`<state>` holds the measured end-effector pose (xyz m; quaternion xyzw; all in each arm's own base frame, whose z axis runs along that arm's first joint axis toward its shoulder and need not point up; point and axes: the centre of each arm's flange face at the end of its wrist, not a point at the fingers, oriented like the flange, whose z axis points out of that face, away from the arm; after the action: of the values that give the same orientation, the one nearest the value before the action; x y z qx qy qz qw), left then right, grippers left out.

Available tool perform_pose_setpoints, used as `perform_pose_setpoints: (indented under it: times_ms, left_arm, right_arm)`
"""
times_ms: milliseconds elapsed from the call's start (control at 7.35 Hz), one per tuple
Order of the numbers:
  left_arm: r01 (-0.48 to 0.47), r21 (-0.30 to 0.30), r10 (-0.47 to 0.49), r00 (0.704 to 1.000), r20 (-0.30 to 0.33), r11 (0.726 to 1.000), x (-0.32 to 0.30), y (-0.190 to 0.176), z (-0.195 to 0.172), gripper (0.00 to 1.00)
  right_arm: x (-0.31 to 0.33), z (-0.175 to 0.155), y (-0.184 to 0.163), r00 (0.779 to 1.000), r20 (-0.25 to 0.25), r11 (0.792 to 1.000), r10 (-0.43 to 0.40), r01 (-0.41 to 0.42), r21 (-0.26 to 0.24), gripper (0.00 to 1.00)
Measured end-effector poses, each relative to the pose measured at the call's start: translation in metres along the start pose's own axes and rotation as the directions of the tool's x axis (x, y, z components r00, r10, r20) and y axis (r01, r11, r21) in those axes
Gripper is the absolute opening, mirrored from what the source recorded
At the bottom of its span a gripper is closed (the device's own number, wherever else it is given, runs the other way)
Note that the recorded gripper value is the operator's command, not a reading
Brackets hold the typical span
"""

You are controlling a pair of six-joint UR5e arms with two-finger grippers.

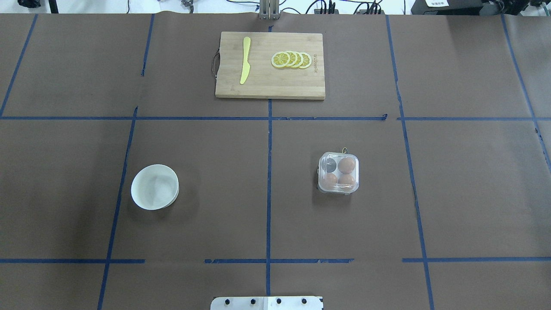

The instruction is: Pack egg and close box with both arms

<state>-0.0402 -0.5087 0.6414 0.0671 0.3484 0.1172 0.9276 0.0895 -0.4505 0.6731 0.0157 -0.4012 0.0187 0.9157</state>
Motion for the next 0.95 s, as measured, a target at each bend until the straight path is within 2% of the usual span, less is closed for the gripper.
perform_pose_setpoints:
  times_ms: [272,680,952]
  left_arm:
    - [0.005,-0.001,-0.005,1.0,0.0,1.0,-0.0003,0.0,0.0003,1.0]
    - [0.022,0.002,-0.022,1.0,0.0,1.0,0.0009,-0.0012,-0.0009,1.0]
    - [0.066,0.007,-0.066,0.998,0.001,0.998,0.002,-0.0024,-0.0024,1.0]
  right_arm:
    - [-0.0014,-0.001,-0.0022,0.999,0.001,0.999,0.04,-0.04,0.009,1.0]
    - [-0.0024,-0.0017,-0.0037,0.999,0.001,0.999,0.046,-0.046,0.012,1.0]
    - [-0.0017,-0.0011,-0.0035,0.999,0.001,0.999,0.048,-0.048,0.011,1.0]
